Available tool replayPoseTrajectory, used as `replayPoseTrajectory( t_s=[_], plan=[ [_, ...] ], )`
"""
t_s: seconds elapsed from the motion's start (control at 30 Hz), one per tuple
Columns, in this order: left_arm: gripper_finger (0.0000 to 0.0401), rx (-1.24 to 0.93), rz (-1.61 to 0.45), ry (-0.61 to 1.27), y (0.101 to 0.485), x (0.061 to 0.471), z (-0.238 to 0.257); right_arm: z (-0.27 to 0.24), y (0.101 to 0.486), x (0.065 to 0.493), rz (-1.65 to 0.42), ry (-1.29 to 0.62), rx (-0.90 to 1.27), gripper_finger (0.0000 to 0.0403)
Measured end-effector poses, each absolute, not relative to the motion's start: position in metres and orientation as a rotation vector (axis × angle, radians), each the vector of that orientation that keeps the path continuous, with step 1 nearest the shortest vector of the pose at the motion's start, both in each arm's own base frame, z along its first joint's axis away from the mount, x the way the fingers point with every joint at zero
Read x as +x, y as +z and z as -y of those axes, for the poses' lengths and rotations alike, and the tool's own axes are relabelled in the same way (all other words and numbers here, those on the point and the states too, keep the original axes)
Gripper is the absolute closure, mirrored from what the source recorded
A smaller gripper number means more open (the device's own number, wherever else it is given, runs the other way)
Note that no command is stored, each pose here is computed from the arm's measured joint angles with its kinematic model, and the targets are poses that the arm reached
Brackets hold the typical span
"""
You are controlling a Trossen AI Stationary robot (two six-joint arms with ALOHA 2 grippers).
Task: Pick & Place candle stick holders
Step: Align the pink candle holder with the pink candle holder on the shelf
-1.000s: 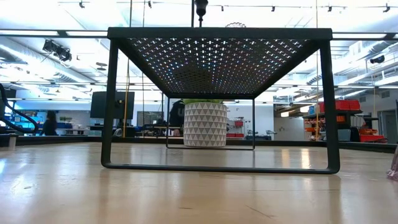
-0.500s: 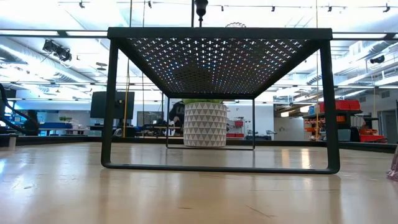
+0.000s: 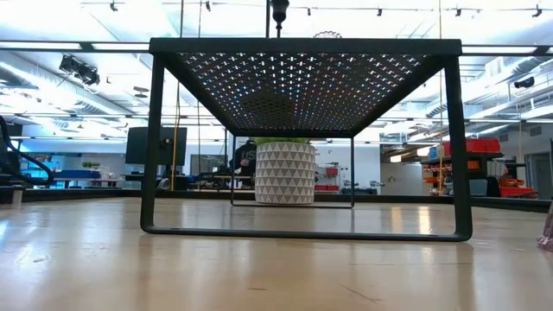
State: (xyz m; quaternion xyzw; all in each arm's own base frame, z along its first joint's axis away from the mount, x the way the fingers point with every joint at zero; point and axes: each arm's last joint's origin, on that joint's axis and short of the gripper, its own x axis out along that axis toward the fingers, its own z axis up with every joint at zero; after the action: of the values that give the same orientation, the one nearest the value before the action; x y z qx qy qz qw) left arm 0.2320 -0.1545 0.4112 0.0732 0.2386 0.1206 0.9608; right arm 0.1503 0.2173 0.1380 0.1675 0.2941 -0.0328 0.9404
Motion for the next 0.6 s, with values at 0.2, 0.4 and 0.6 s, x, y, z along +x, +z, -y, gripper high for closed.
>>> replayPoseTrajectory(
  t_s=[0.2, 0.4, 0.6],
  plan=[
    [0.0293, 0.149, -0.484, 0.244, 0.411, 0.232, 0.155, -0.214, 0.141, 0.162, -0.567, -0.068, 0.330, 0.0131],
    [0.0293, 0.150, -0.485, 0.244, 0.411, 0.232, 0.154, -0.216, 0.136, 0.174, -0.544, -0.038, 0.309, 0.0133],
    [0.0293, 0.161, -0.497, 0.246, 0.410, 0.231, 0.154, -0.218, 0.121, 0.182, -0.552, -0.049, 0.301, 0.0134]
  ],
)
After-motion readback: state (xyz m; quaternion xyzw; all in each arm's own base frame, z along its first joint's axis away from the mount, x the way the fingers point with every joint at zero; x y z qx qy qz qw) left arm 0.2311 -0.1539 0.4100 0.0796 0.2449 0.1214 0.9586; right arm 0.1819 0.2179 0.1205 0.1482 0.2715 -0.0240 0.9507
